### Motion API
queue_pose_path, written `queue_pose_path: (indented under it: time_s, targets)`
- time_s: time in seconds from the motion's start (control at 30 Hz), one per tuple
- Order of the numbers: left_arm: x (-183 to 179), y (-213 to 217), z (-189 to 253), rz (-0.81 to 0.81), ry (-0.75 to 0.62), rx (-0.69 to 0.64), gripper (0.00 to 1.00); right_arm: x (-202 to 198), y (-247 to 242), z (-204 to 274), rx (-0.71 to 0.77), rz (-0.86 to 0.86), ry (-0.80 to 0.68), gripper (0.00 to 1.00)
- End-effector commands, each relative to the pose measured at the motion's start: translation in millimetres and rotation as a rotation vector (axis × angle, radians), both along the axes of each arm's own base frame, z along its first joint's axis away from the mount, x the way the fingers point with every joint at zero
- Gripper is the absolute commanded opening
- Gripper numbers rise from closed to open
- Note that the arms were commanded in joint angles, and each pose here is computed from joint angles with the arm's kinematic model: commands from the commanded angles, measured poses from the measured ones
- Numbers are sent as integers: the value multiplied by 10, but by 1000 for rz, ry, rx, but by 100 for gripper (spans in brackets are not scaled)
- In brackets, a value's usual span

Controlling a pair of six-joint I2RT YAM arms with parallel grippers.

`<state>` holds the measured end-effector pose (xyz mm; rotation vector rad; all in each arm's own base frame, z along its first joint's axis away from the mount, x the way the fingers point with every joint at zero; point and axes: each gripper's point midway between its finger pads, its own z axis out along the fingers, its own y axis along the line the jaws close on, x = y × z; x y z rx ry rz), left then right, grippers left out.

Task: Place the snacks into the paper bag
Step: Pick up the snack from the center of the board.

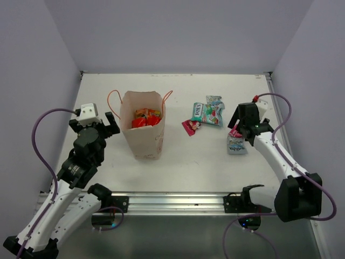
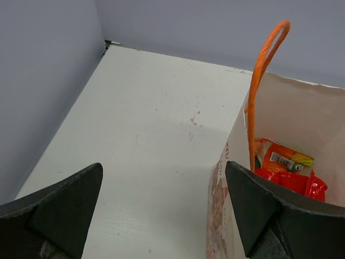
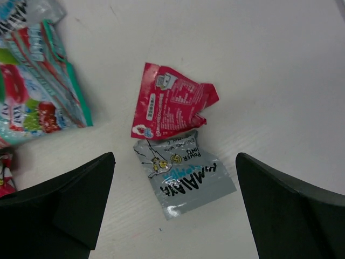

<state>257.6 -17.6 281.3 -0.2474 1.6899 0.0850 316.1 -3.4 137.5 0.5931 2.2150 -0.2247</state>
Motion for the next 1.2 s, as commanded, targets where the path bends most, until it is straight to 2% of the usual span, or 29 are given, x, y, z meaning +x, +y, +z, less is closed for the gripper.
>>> queue_pose_path:
  time_s: [0.0,0.1,0.53,0.7,0.9,1.07,1.17]
  targets:
    - [10,48,144,34,-70,-37,100,-2,45,-312,216,-86,6,99]
    - [-19,65,120,36,-75,-42,100,-17,20,-551,297,-114,12,99]
    - [-20,44,119,24,-76,-48,100,3,34,-922,284,-55,101,98]
    - [-22,46,125,24,-79,-48,100,34,130,-1033,297,20,147,98]
    - [-8,34,112,21,-73,-45,100,-26,140,-1189,274,53,240,85]
    - [-1,26,108,18,-71,-43,100,-115,149,-1256,199,72,308,73]
    - [-1,21,104,15,-70,-43,100,-131,257,-1256,211,99,317,65]
